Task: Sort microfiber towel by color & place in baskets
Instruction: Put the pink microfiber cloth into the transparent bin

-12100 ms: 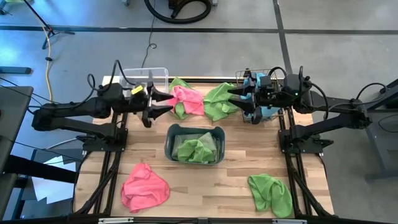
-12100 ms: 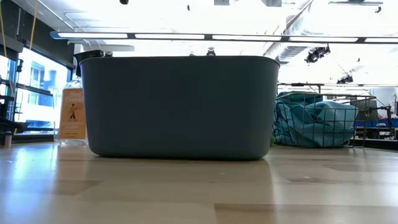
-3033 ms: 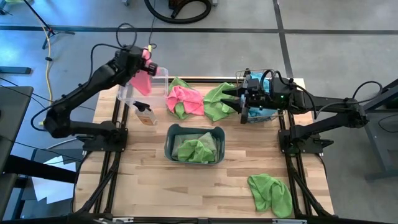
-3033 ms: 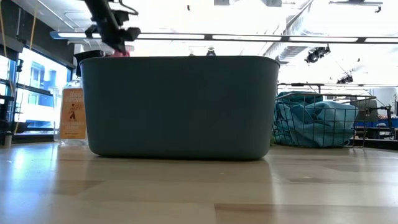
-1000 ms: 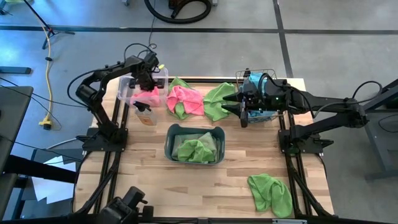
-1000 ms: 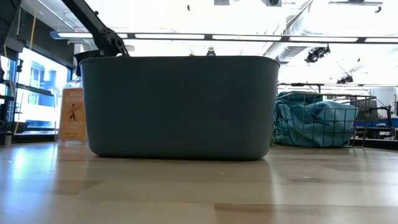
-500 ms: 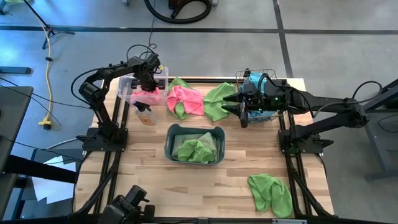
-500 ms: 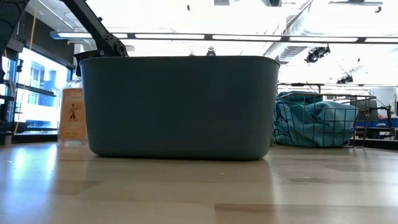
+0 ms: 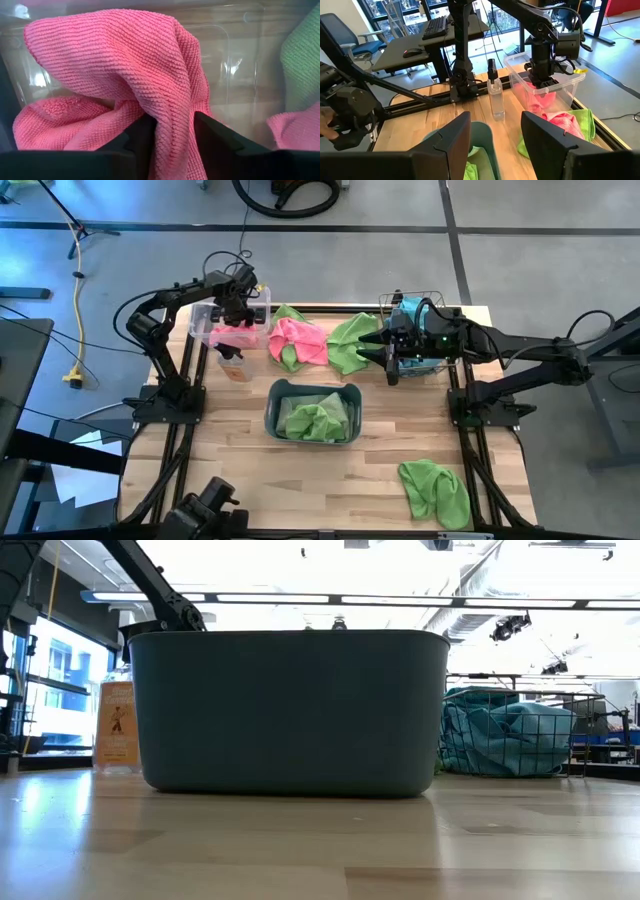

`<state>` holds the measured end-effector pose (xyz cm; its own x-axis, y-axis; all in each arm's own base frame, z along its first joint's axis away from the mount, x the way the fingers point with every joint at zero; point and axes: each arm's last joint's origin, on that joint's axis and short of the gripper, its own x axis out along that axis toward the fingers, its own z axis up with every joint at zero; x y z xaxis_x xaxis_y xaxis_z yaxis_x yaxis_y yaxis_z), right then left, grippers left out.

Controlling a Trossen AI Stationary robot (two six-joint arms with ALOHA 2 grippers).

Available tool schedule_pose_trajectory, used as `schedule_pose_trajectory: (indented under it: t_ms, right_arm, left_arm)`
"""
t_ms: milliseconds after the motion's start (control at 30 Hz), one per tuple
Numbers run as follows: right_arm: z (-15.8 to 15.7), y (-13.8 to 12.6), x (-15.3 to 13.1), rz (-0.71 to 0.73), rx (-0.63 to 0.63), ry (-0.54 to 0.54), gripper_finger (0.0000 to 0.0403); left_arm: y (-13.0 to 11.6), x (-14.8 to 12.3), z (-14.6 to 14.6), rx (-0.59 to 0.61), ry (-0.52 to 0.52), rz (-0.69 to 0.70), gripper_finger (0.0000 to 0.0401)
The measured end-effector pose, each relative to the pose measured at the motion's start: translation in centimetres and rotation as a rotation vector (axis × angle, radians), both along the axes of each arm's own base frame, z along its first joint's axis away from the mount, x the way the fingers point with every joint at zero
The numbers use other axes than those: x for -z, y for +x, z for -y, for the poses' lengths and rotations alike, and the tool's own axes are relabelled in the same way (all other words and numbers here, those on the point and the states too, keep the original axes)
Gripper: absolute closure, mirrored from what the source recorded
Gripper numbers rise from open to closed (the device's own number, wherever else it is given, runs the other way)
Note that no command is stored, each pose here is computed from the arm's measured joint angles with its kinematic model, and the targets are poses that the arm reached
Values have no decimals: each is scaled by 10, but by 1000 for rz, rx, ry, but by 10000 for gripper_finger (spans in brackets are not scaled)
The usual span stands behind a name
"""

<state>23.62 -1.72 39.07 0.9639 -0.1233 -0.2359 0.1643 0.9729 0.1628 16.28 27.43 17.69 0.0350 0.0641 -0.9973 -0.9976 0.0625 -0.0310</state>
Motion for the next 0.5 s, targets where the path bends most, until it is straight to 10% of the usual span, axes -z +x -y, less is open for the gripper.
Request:
schedule_pose_trajectory:
  t_ms: [500]
  right_arm:
    - [0,0,0,0,0,0,229]
  left_arm:
    - [-1,0,0,11,-32,42,208]
